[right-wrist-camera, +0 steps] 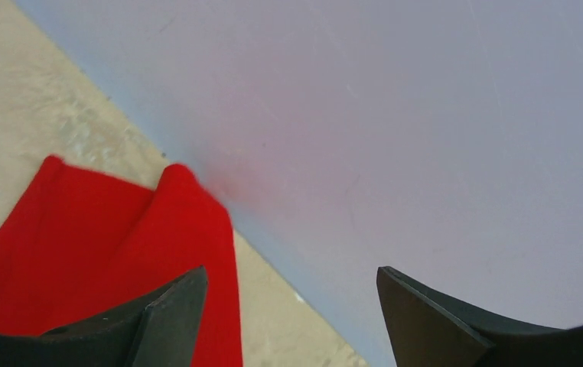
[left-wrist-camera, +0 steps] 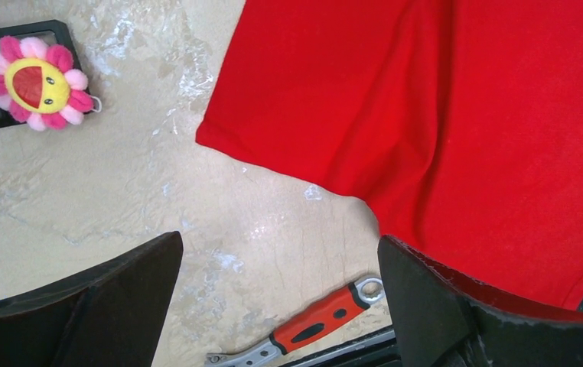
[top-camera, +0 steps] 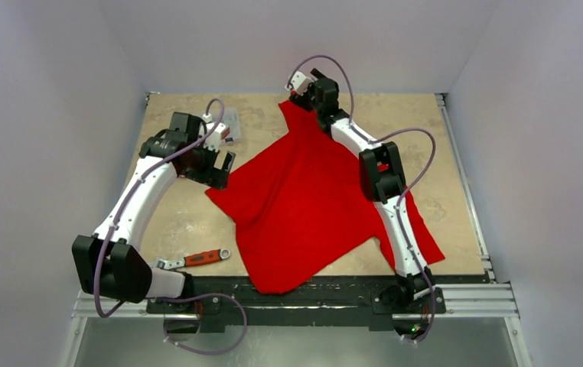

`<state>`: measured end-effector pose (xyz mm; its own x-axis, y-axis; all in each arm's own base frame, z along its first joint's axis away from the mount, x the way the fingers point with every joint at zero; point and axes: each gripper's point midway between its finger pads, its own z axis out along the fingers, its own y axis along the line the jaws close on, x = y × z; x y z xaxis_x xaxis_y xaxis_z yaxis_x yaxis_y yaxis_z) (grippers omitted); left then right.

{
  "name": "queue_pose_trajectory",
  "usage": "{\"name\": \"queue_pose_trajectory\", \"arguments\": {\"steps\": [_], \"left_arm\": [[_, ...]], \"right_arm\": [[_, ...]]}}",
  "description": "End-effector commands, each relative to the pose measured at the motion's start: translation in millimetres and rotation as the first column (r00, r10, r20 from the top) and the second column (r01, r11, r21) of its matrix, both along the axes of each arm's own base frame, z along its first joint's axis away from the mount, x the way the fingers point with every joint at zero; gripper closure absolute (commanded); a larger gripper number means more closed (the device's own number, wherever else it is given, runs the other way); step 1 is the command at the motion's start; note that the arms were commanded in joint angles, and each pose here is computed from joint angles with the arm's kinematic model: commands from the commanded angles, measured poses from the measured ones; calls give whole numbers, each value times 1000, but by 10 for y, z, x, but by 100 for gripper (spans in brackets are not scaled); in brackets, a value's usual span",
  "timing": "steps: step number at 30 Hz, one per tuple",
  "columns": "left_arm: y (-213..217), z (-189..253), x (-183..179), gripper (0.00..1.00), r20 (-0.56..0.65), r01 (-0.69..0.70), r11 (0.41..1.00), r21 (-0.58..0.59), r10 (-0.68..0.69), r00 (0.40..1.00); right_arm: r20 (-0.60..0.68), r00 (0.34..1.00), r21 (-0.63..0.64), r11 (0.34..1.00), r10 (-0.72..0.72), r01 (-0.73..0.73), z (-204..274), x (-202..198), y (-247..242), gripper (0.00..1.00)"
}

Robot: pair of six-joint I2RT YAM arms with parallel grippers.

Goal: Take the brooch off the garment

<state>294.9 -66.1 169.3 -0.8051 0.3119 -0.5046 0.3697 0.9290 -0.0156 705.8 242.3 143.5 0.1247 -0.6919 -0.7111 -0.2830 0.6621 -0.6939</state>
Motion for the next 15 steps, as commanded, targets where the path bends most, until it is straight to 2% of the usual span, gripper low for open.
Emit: {"name": "queue_pose_trajectory", "arguments": {"steps": [1,4,6,9,12,15], "left_arm": [[-186,111,25,0,48,56,993,-100,-52,998],[-379,109,78,0,72,109,983,-145,-99,993],[-516,76,99,0,79,155,979,-135,-145,986],[-709,57,129,0,92,215,969,-125,-204,975],[-826,46,159,0,85,241,962,-130,-231,969],[-852,45,203,0,75,237,962,-134,-229,971]], "right_arm": [[-45,999,155,988,25,-17,903,-293,-279,15],[-275,956,279,960,101,-21,863,-578,-624,17],[-455,875,322,947,165,-11,628,-874,-803,26],[-633,745,346,938,210,30,262,-1234,-987,37],[-737,622,400,913,265,85,-44,-1479,-1052,47],[-785,545,421,899,295,120,-251,-1606,-1045,49]]}}
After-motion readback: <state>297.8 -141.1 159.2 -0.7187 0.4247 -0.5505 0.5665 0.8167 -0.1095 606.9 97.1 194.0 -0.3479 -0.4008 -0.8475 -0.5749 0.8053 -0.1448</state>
